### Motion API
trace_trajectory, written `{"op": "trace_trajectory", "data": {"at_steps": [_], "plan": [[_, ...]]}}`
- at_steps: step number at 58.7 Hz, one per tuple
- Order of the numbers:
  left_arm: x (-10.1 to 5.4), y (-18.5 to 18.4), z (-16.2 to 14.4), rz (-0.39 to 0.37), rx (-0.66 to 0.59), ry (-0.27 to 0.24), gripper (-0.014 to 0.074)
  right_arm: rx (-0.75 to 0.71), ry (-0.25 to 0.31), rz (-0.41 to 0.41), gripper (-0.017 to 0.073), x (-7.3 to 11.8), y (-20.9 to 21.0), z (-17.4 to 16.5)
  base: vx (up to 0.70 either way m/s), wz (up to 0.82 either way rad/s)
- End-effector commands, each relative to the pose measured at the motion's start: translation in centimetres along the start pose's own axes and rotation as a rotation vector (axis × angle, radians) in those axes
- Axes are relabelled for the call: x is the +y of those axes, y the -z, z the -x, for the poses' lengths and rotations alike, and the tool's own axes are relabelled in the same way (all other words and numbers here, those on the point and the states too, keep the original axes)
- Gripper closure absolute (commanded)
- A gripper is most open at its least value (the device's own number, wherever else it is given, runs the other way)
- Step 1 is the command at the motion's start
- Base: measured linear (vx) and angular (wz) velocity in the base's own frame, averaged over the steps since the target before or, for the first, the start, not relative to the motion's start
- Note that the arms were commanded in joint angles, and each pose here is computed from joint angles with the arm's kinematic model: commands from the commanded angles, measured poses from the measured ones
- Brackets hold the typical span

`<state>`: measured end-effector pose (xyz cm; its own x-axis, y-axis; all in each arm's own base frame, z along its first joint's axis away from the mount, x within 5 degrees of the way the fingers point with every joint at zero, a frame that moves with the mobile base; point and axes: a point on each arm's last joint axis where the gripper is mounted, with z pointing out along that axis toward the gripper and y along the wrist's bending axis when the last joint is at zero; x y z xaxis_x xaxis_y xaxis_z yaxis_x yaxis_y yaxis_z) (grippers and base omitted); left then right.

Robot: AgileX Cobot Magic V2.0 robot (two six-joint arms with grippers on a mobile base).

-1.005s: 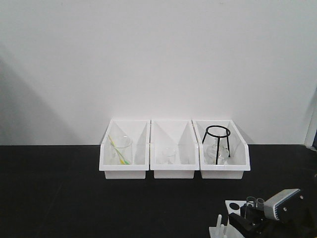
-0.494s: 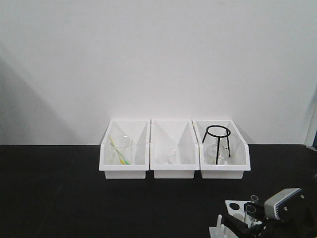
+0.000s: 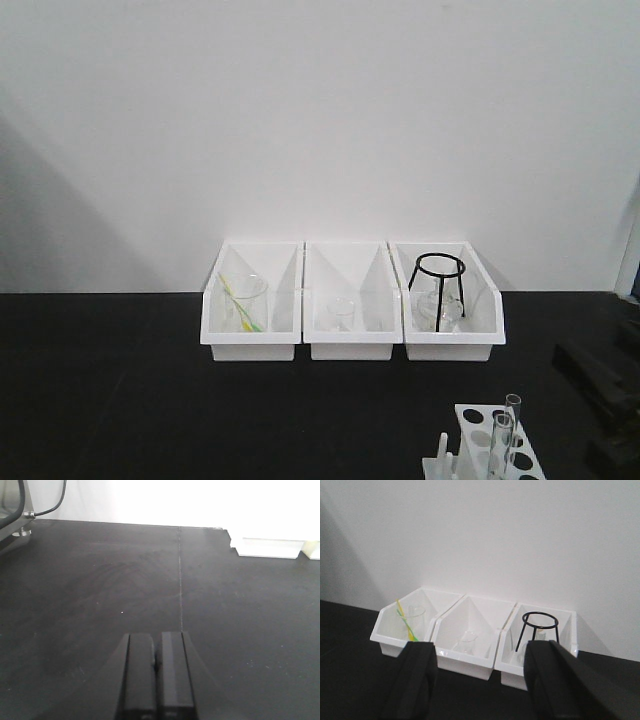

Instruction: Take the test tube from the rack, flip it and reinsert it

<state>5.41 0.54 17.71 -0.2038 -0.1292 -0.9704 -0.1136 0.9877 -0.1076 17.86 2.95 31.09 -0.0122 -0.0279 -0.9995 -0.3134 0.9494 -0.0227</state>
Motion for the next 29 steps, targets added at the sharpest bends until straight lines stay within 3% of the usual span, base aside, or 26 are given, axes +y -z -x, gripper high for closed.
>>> {"op": "trace_trajectory", "data": {"at_steps": [1, 13, 29], "plan": [[-0.2, 0.1, 0.8, -0.023, -0.096, 0.002, 0.0600, -0.089, -0.021, -0.003, 0.0092, 0.3, 1.2, 2.1, 0.00, 0.00], [-0.2, 0.1, 0.8, -0.023, -0.096, 0.002, 0.0600, -0.166, 0.001, -0.001, 0.0092, 0.8, 2.8, 3.3, 0.00, 0.00], [-0.2, 0.1, 0.8, -0.023, -0.096, 0.002, 0.0600, -0.152, -0.002, -0.026, 0.0116, 0.6, 2.9, 3.2, 0.00, 0.00]]}}
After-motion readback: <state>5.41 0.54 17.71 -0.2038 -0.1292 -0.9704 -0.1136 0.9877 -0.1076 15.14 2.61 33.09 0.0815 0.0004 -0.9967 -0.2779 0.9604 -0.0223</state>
